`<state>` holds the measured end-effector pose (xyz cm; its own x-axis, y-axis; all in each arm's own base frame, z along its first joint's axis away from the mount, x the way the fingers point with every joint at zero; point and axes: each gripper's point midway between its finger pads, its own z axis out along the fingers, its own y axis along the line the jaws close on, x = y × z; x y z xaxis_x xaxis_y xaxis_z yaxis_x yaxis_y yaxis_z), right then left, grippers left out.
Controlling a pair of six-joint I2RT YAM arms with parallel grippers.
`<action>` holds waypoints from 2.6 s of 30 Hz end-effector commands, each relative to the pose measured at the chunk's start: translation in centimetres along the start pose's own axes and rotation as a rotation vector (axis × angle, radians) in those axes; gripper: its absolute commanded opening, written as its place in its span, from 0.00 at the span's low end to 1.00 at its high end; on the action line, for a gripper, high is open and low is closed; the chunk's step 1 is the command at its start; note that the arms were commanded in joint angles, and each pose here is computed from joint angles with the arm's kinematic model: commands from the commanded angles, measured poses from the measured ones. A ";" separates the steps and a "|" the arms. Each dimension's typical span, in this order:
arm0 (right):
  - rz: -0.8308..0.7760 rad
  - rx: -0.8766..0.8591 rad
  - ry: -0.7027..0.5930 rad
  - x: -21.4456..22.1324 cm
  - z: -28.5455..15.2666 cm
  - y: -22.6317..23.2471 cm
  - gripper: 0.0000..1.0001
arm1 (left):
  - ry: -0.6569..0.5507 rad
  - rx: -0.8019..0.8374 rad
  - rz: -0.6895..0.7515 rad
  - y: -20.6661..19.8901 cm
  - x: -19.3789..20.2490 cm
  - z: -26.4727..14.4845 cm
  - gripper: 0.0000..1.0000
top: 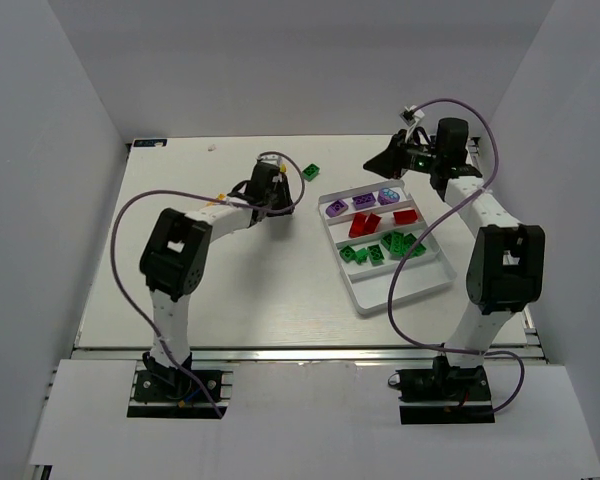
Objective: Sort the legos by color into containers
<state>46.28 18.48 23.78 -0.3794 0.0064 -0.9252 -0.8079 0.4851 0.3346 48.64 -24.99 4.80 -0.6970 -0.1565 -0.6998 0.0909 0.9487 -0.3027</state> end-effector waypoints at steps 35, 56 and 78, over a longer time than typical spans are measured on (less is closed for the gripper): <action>-0.115 0.131 0.032 1.3 -8.9 1.3 0.37 | 0.223 0.788 0.266 -26.0 9.2 -9.0 0.58; -0.101 0.138 0.051 2.9 -9.3 1.2 0.38 | -0.068 0.108 0.150 -8.4 -6.1 -2.8 0.58; -0.078 0.134 0.046 3.1 -9.2 0.1 0.39 | -0.130 -0.002 0.352 -4.6 -8.5 7.2 0.79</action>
<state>40.41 10.78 21.66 -0.3832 -0.0756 -0.9206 -0.7523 0.6038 0.2636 57.38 -29.88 3.37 -0.6117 0.1556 -0.7757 0.3020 0.9521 -0.0472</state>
